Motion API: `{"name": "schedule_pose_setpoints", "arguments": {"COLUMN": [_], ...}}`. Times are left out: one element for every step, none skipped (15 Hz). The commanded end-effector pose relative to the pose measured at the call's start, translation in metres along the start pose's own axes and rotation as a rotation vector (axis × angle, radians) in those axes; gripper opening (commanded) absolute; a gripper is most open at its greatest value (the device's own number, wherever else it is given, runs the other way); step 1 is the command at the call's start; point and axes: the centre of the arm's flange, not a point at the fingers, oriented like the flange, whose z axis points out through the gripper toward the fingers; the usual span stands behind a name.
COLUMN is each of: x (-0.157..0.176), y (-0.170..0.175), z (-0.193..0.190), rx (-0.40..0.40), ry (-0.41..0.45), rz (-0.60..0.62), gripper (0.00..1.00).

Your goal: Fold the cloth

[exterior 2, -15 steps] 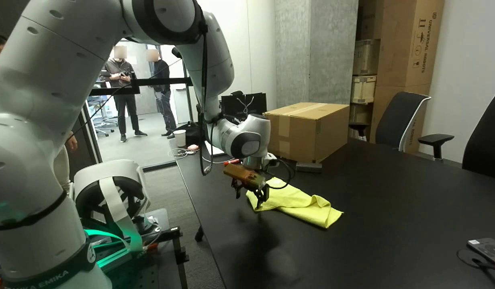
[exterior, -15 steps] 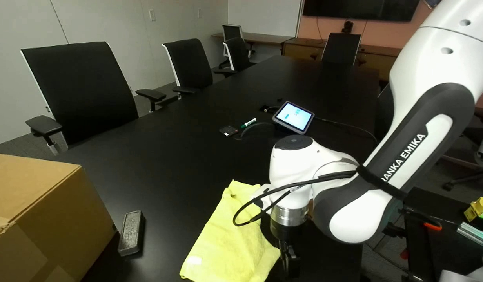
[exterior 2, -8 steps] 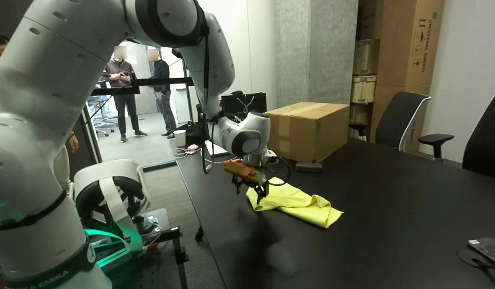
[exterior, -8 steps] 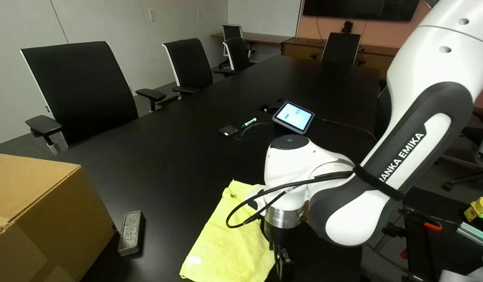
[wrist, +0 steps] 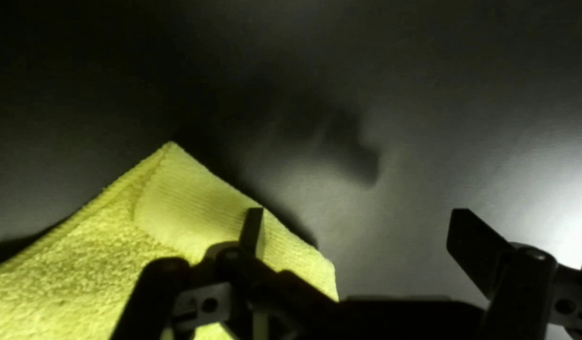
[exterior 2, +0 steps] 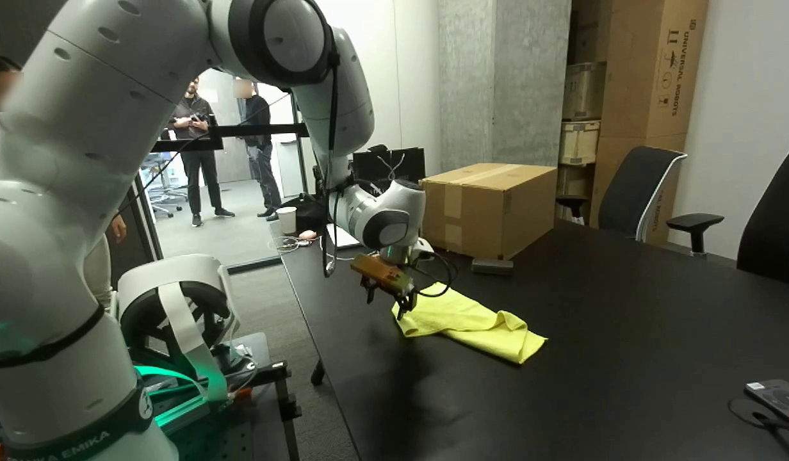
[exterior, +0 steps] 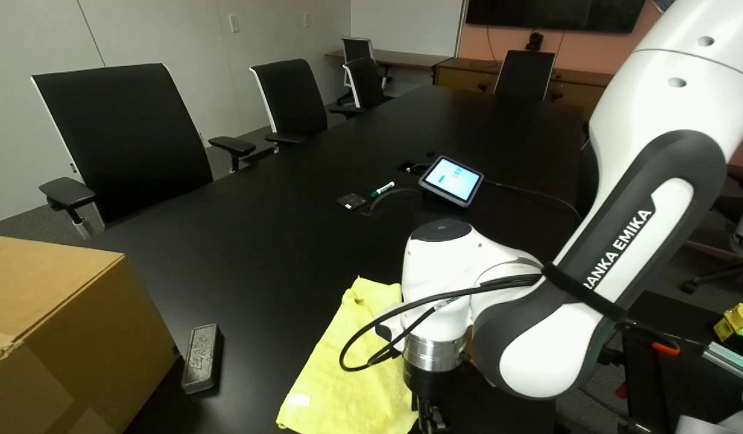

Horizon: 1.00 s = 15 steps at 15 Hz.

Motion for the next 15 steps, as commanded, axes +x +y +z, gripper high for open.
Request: {"name": "schedule_pose_setpoints", "arguments": {"x": [0.001,-0.001,-0.003,-0.005,-0.006,-0.007,-0.006,-0.005,-0.004,-0.002,-0.002,-0.002,-0.002,-0.003,-0.004], "y": [0.009,0.012,0.016,0.019,0.021,0.024,0.025,0.025,0.026,0.028,0.028,0.029,0.031,0.033,0.035], "z": [0.008,0.006,0.006,0.001,-0.005,-0.008,-0.013,-0.017,-0.019,-0.019,-0.021,-0.020,-0.017,-0.014,-0.014], "rx": [0.024,0.019,0.013,0.007,-0.001,-0.004,-0.010,-0.014,-0.022,-0.029,-0.031,-0.028,-0.025,-0.024,-0.022], "ry": [0.011,0.012,0.013,0.016,0.020,0.025,0.031,0.036,0.038,0.038,0.038,0.034,0.029,0.024,0.019], "rz": [0.020,0.028,0.035,0.039,0.042,0.043,0.044,0.044,0.042,0.041,0.041,0.039,0.039,0.043,0.046], "gripper": [1.00,1.00,1.00,1.00,1.00,1.00,1.00,1.00,1.00,1.00,1.00,1.00,1.00,1.00,1.00]}}
